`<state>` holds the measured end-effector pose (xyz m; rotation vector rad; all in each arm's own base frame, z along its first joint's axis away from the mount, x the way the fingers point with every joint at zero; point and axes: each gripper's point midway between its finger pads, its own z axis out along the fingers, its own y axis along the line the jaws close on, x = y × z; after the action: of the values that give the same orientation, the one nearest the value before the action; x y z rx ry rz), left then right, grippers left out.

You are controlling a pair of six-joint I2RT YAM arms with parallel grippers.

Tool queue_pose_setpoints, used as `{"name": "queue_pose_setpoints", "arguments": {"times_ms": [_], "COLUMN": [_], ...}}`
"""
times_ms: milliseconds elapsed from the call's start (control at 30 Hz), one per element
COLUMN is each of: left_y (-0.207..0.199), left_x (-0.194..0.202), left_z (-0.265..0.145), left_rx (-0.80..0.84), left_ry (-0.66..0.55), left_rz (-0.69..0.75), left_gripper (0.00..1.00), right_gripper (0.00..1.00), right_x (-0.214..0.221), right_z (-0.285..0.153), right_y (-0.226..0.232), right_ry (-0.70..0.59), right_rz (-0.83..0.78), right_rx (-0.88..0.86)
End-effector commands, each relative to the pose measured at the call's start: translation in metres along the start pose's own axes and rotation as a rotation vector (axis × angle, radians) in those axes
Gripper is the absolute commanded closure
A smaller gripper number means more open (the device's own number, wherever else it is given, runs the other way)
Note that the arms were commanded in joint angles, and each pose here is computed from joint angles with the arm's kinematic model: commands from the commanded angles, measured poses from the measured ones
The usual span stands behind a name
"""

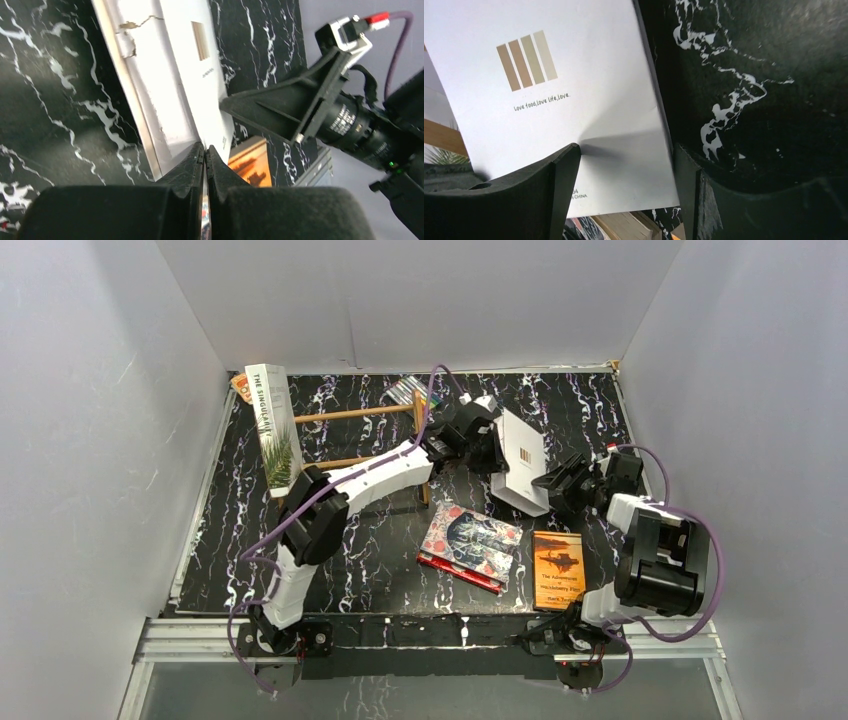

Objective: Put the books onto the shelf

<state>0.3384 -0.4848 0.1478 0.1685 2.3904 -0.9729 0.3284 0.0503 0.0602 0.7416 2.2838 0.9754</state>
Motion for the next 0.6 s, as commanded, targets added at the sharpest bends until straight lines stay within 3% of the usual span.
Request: {"name": "queue_pose_setpoints", "arguments": {"times_ms": [0,400,567], "left_y": [-0.056,-0.033,-0.017], "left_x": [0.015,0.057,0.059], "left_z": [-0.047,-0.066,-0.082], "left_rx": [0.135,0.07,0.012], "left_ry": [0.023,0.072,0.024], "left_rz": [0.011,-0.041,-0.039], "left_gripper": [1.0,1.0,1.0], "right_gripper": [0.23,0.23,0.22], "right_x": [0.01,0.043,0.047], "right_z": [-0.009,-0.015,-0.013], "right_y": [0.028,0.018,0.012], "right_ry": [0.03,0.116,0.118], "right_rz": [-0.077,-0.101,-0.136], "right_rx": [-0.104,-0.086,-0.057]}}
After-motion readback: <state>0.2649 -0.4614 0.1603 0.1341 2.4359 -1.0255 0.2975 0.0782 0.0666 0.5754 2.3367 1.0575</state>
